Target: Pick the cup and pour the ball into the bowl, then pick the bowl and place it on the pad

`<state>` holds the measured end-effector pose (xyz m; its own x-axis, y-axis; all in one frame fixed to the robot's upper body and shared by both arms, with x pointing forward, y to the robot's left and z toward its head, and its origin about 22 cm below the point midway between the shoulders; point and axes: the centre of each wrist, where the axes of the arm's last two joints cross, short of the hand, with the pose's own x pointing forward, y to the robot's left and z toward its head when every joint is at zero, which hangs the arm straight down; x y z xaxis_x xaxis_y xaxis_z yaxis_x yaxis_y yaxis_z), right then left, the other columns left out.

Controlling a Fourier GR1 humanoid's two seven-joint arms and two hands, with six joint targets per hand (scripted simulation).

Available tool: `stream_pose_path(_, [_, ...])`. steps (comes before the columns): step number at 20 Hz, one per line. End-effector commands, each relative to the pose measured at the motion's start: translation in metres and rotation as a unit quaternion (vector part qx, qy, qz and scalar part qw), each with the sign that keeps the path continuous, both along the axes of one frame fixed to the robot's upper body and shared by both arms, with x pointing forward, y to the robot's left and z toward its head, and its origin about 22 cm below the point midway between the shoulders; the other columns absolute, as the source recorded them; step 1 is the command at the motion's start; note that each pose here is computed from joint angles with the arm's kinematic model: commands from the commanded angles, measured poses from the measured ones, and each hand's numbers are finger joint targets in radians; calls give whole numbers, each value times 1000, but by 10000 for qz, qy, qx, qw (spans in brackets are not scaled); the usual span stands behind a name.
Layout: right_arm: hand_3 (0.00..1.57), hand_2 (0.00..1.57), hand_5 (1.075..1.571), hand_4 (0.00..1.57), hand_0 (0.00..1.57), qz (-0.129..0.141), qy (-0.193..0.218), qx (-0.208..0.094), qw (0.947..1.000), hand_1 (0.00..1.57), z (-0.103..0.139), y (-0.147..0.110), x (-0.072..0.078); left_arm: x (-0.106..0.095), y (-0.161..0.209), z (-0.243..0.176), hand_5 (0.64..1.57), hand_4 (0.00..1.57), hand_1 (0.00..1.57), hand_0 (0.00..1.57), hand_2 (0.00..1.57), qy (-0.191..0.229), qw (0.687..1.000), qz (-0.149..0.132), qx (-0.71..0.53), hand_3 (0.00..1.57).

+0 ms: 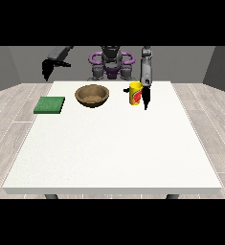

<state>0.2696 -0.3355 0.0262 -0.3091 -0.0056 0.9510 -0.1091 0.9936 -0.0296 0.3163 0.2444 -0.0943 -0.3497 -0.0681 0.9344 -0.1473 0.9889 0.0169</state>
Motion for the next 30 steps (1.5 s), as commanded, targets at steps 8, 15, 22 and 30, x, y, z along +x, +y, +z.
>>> stream_pose_path(8, [0, 0, 1570, 0, 0, -38, -255, -180, 9995, 0, 37, -41, 13, -13, -20, -15, 1250, 1477, 1323, 1323, 1571, -238, 9848, 666, 1584, 1571])
stream_pose_path(15, [0, 0, 1570, 0, 0, -250, 830, -5, 9962, 0, -5, -33, 0, 7, 17, 15, 1306, 1551, 1353, 1353, 1571, 497, 9593, 589, 2717, 1571])
stream_pose_path(22, [0, 0, 1568, 0, 0, -312, 1012, 24, 9944, 0, -22, -57, -10, 68, 76, 119, 1282, 1571, 1459, 1459, 1571, 664, 9064, 1096, 4026, 1571])
stream_pose_path(30, [0, 0, 1568, 0, 0, -359, 960, 172, 9946, 0, -37, -56, -9, 78, 9, 118, 1278, 1571, 1473, 1473, 1571, 717, 8841, 1066, 4493, 1571])
